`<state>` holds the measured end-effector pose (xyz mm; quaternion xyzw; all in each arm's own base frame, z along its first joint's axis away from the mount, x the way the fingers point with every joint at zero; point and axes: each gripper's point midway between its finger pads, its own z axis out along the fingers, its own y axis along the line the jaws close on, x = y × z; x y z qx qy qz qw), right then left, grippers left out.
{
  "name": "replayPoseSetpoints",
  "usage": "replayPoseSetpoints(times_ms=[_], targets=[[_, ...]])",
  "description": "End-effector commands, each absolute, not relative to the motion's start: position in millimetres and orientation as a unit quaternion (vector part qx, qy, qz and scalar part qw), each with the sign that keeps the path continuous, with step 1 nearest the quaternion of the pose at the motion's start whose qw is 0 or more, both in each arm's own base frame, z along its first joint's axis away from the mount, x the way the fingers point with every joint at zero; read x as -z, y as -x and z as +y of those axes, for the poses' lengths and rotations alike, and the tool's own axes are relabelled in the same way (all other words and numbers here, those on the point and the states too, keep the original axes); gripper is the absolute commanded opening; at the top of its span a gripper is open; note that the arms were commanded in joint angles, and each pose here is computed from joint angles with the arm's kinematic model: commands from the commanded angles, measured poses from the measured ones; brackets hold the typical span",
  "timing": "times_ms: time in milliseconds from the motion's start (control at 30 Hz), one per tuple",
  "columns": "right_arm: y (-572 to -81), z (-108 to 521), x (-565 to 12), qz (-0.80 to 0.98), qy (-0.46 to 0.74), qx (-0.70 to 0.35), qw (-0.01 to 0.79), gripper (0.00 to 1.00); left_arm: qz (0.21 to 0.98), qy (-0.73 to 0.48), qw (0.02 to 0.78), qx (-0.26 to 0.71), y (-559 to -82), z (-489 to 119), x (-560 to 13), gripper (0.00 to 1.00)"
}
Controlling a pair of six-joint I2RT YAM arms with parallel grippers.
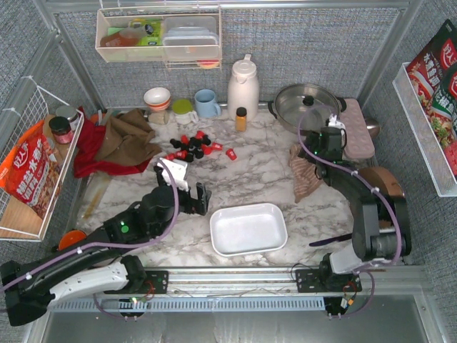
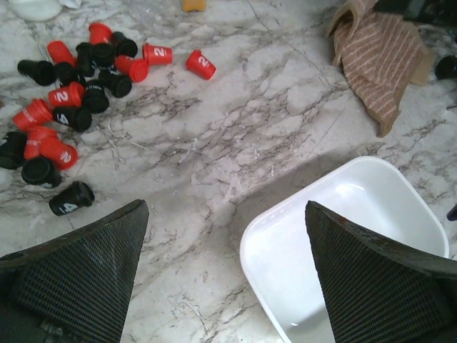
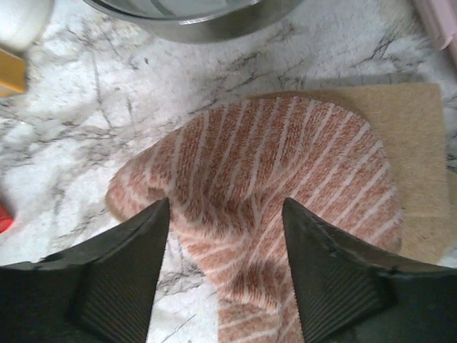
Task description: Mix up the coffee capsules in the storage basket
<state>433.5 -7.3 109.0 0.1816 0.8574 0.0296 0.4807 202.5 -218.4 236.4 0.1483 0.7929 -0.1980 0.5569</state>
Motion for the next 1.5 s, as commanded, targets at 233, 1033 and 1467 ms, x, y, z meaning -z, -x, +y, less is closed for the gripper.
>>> replayPoseSetpoints(times_ms=[233,1033,1467], targets=[[-374.4,-2.1,-185.3,0.833,-0.134,0.006,0.537,0.83,0.843,-0.139,0.481,0.194,-196.7,-237.7,-181.0,0.99],[-304.5,88.3,-178.6,0.834,0.025,-0.108,0.541,0.78,0.929,-0.136,0.295,0.179,-161.2,-266.6,-65.7,0.68],[-283.3,167.0,-173.4,0.819,0.233,-0.230,0.471,0.71,0.927,-0.123,0.307,0.175,-167.7,-267.5,-52.9,0.42]])
